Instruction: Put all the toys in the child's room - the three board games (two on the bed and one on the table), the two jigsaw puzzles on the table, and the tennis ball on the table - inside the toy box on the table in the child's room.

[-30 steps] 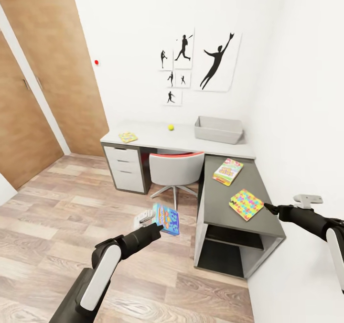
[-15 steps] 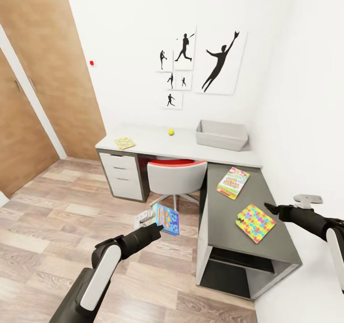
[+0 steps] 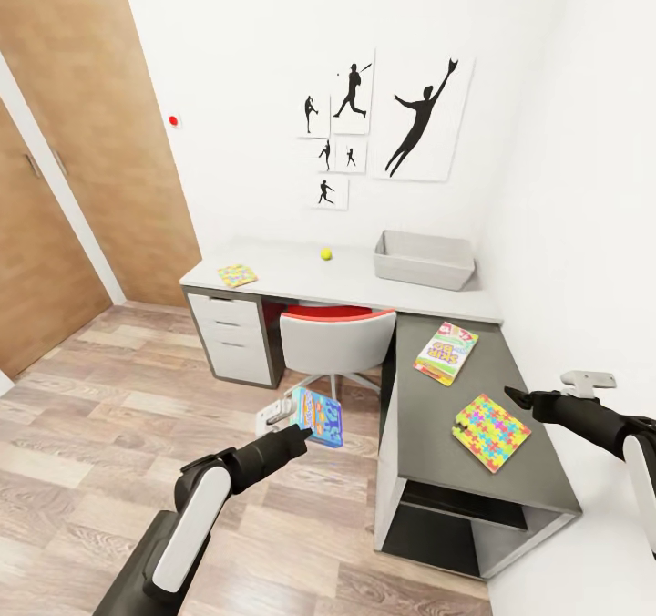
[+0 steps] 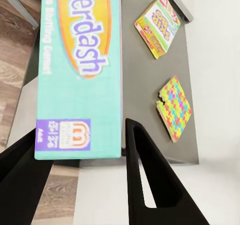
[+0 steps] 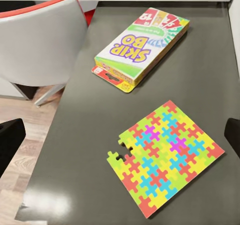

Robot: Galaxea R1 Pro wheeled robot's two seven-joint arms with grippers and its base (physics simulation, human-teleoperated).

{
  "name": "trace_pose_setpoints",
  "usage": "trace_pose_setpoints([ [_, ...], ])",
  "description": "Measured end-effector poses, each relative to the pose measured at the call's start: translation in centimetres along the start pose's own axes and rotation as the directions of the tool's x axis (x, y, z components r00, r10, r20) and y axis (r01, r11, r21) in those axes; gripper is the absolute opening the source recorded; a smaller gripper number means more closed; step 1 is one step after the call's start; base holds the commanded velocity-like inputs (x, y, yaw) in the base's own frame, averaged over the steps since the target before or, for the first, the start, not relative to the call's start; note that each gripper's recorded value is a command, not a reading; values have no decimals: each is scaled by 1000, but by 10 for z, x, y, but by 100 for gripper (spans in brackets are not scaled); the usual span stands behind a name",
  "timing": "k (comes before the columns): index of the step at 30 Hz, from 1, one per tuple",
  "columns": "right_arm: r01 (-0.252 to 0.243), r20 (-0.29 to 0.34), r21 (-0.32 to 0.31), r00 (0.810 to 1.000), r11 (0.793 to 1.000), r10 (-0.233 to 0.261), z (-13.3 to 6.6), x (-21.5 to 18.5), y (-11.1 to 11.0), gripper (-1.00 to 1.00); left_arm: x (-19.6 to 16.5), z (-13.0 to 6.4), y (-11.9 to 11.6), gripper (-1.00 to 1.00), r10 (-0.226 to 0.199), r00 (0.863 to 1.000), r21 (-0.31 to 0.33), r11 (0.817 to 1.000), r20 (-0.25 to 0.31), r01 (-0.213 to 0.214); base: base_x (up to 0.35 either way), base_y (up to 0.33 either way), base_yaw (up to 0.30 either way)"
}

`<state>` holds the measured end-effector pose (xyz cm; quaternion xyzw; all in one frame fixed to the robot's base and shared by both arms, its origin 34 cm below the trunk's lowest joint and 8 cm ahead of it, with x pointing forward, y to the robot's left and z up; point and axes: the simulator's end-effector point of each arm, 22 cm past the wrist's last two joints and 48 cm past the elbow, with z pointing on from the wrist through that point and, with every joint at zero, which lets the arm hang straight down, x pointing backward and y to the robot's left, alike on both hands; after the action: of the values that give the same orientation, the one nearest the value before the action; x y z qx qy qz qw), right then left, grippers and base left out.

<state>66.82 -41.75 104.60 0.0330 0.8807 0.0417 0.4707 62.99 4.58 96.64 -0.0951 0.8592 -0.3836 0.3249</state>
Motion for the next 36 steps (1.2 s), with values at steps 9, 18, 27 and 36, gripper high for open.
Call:
trace_pose_setpoints([
  [9, 0, 1, 1, 1000, 1000, 0, -1, 0, 0, 100, -1, -1, -2, -100, 2, 1000, 3, 1000, 3, -2, 116, 0, 0],
  [18, 0, 0, 1, 1000, 1000, 0, 0, 0, -1, 100, 0, 0, 1, -100, 2, 1000, -3, 1000, 1, -2, 104, 0, 0],
  [27, 0, 1, 2, 1000, 1000, 0, 0, 0, -1, 100, 1, 0, 1, -100, 1, 1000, -4, 1000, -1, -1, 18, 0, 0],
  [36, 0, 1, 3, 1000, 1000, 0, -1, -1, -2, 100, 1, 0, 1, -100, 2, 1000, -3, 1000, -1, -2, 96, 0, 0],
])
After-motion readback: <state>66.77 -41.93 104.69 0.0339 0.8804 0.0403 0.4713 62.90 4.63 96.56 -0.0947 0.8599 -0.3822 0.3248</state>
